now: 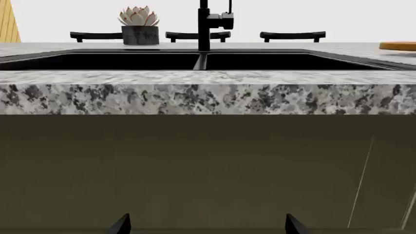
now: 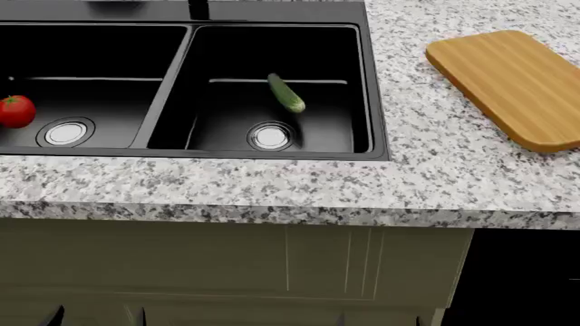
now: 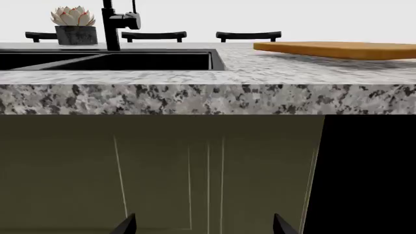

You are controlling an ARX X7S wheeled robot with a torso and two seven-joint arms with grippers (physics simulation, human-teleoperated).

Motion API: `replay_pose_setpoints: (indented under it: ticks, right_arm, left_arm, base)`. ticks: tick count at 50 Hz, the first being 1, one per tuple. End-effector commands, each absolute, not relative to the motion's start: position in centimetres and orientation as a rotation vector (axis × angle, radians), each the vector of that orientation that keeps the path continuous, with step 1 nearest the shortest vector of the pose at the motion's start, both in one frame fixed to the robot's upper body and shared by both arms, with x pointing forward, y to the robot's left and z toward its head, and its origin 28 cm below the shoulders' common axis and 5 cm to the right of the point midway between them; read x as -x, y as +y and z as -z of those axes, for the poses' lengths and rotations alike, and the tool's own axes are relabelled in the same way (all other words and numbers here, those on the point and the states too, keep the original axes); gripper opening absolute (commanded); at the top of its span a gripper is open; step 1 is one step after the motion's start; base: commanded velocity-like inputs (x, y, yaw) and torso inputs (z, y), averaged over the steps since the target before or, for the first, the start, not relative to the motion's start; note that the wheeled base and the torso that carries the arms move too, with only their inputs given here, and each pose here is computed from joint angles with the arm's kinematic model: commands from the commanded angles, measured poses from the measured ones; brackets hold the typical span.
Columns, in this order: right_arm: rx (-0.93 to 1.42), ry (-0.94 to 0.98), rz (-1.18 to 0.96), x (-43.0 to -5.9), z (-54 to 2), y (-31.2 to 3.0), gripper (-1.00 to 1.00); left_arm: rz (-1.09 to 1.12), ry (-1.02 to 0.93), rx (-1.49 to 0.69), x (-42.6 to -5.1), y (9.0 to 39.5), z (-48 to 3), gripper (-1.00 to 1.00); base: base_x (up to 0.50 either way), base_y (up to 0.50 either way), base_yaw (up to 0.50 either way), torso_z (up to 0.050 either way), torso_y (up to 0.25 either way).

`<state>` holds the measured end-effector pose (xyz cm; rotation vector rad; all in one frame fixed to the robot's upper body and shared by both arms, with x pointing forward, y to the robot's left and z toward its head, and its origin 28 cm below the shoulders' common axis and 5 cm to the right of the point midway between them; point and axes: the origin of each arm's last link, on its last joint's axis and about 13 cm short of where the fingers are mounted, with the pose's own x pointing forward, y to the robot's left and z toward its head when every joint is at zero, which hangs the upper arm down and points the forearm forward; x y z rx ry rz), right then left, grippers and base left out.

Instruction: Pick the vegetables from the sink and place them on the cutting board.

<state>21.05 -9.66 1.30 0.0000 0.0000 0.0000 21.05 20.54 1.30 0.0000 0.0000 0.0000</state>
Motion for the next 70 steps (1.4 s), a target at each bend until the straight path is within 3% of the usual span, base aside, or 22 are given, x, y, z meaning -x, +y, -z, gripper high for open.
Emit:
replay_pose_setpoints:
  ticks: [1, 14, 22, 66, 70]
  right_arm:
    - [0.000, 0.000, 0.000, -21.1, -1.3, -9.6, 1.00]
    - [0.034, -0.006, -0.025, -21.1, -1.1, -9.3, 1.00]
    - [0.002, 0.003, 0.013, -21.1, -1.4, -9.7, 1.00]
    - [-0.031, -0.013, 0.033, -20.9, -1.6, -9.9, 1.00]
    - [0.078, -0.005, 0.029, -20.3, -6.5, -11.4, 1.00]
  left_arm:
    - [0.000, 0.000, 0.000, -21.0, 20.5, -1.4, 1.00]
    - [-0.013, 0.006, -0.060, -21.1, 20.5, -1.2, 1.00]
    - [0.000, -0.015, 0.012, -20.9, 20.8, -1.5, 1.00]
    - [0.007, -0.027, 0.016, -20.9, 20.9, -1.5, 1.00]
    - [-0.043, -0.052, -0.072, -22.0, 21.1, -4.8, 1.00]
  base:
    - [0.00, 0.00, 0.00, 0.000, 0.000]
    - [0.00, 0.00, 0.00, 0.000, 0.000]
    - [0.00, 0.00, 0.00, 0.000, 0.000]
    - [0.00, 0.49, 0.00, 0.000, 0.000]
    - [0.00, 0.00, 0.00, 0.000, 0.000]
